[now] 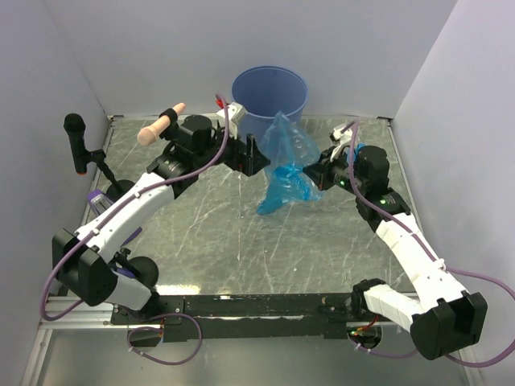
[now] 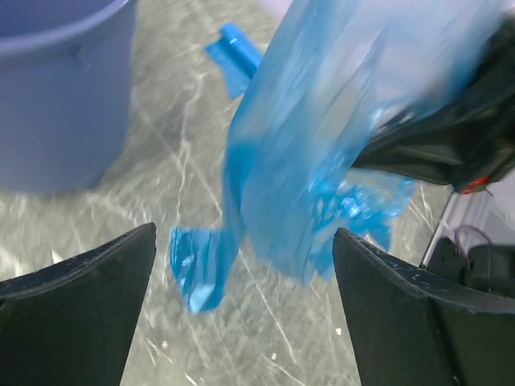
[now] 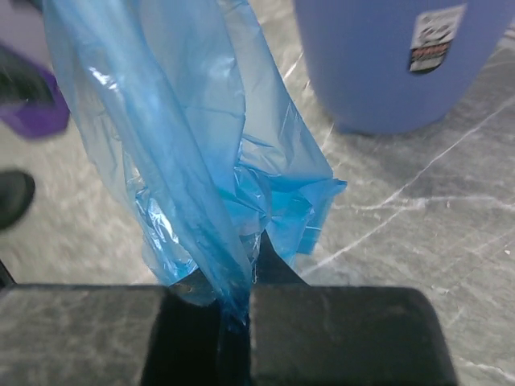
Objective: Put the trash bags into the trash bin
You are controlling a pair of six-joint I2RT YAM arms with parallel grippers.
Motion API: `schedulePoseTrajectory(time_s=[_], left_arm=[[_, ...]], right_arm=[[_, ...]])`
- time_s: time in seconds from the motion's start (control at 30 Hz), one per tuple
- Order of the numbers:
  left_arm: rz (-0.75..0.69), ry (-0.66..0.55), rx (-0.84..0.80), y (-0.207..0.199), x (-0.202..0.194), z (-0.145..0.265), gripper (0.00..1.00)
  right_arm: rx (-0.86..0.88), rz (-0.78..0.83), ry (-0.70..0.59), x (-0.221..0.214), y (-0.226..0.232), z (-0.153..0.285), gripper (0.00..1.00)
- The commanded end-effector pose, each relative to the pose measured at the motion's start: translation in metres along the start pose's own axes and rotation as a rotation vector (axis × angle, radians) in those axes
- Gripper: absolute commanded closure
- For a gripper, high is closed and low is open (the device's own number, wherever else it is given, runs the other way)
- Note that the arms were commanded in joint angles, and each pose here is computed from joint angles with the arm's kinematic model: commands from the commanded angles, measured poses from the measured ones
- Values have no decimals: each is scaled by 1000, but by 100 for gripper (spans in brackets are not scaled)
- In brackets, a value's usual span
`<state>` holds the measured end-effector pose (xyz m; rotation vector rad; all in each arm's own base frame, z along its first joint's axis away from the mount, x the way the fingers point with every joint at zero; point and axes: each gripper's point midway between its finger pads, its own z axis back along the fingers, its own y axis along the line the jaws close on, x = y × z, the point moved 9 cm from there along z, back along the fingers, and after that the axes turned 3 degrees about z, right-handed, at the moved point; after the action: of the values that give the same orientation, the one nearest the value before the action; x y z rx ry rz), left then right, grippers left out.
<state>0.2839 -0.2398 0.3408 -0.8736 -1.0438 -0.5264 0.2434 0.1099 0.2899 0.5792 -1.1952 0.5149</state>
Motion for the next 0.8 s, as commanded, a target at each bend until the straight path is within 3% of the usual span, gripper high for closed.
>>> schedulePoseTrajectory(time_s=[0.0,0.4,0.5,0.63,0.77], left_arm=[[62,-117,83,-10,12,12,5],[91,-55,47,12,-3,-56,24],[71,-8,8,18,-14,-71,47],[33,10,-73,16,-13,-71,97],[20,0,-53,21,-4,-53,99]], right_arm=[[-32,-66,-120,35,0,2,100],[5,-97,-106,26,4,1,100],[-17,-86,-102,22,2,4,100],[-143,-137,-53,8,-16,10,100],[-292,-207,-33,0,-44,26,100]])
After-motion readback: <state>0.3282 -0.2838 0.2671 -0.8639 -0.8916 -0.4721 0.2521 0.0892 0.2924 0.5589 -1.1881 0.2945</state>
